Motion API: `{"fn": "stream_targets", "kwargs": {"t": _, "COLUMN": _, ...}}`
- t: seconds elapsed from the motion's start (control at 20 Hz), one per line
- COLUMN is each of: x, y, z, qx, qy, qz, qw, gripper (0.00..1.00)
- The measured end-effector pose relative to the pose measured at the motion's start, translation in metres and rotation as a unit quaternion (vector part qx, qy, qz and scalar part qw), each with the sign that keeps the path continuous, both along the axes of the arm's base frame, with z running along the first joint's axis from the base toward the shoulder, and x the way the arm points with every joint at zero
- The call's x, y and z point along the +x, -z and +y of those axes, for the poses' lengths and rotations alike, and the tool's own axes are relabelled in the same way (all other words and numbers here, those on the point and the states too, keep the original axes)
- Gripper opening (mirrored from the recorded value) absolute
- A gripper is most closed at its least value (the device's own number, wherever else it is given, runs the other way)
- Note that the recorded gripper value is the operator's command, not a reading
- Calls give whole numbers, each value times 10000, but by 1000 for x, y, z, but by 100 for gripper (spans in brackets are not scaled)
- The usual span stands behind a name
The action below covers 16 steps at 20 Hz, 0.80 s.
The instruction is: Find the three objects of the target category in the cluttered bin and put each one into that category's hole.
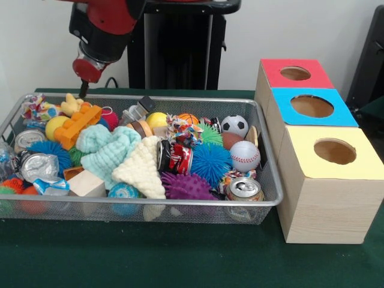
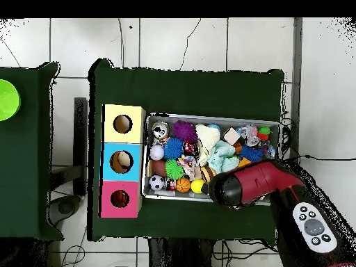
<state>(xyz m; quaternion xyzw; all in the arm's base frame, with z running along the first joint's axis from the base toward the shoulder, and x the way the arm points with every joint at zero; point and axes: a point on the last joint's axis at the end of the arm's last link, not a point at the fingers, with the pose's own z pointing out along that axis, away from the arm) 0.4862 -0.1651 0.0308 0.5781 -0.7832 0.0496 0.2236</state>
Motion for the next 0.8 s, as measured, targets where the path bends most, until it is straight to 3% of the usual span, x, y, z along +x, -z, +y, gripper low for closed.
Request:
{"fn": "stream_targets", "kwargs": {"t": 0.4, "x": 1, "y": 9, "z": -15, "qx": -126, "qy": -25, "qz": 4, "qw": 9999, "gripper": 100}}
{"fn": "stream_targets", "kwargs": {"t": 0.8, "x": -3, "y": 22, "z": -16, "qx": -62, "qy": -15, "qz": 39, "qw": 10000, "gripper": 100}}
